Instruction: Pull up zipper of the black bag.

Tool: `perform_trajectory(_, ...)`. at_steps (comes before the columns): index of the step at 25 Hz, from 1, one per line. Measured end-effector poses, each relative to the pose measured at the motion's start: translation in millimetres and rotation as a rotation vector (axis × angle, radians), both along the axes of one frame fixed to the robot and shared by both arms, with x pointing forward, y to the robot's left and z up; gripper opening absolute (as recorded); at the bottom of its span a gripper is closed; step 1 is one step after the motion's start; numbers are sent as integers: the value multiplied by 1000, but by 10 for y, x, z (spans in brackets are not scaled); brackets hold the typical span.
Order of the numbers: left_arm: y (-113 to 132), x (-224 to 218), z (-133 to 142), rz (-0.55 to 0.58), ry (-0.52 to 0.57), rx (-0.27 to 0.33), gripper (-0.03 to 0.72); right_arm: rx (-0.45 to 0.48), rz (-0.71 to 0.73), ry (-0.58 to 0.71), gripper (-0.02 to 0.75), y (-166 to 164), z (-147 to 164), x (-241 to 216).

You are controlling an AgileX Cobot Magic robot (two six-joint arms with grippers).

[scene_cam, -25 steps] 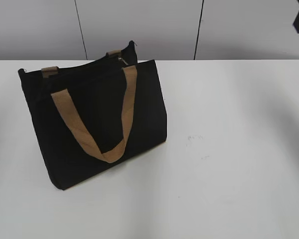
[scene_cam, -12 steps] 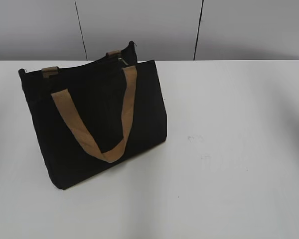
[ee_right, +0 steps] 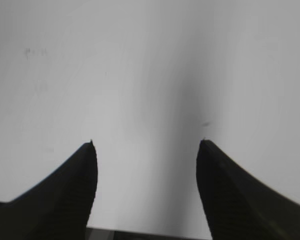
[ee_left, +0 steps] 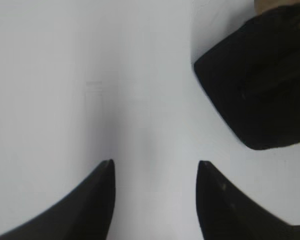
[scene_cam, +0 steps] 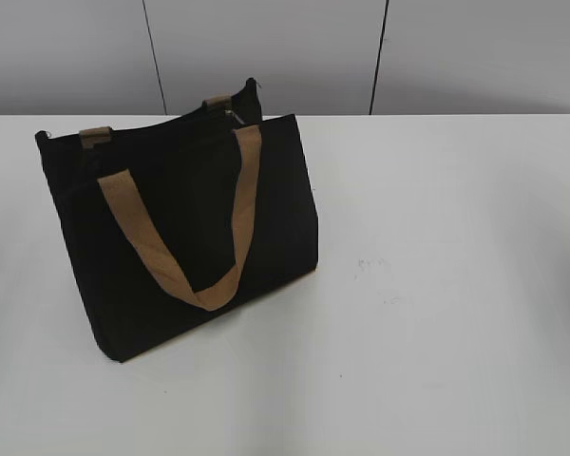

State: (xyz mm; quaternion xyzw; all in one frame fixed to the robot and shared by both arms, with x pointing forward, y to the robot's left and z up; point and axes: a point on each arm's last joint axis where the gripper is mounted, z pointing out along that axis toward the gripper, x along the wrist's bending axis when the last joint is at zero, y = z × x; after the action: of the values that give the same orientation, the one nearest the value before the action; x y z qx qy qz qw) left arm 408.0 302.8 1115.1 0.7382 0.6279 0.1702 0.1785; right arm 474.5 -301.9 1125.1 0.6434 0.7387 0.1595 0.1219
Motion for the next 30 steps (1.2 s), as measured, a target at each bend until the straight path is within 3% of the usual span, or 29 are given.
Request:
perform_trajectory(5, -56, -416, -245, -3, -9, -43, 393, 16, -36, 15, 484, 30, -462, -573)
perform_trajectory(11, -104, -846, -403, -9, -91, -73, 393, 18, -45, 17, 484, 57, -856, -1103)
perform_trajectory(18, -149, -1157, -607, -14, -209, -108, 393, 16, -41, -84, 484, 81, -983, -1543)
perform_trajectory(30, -170, -1527, -554, -25, -460, -103, 393, 4, -34, -384, 484, 105, -821, -1990)
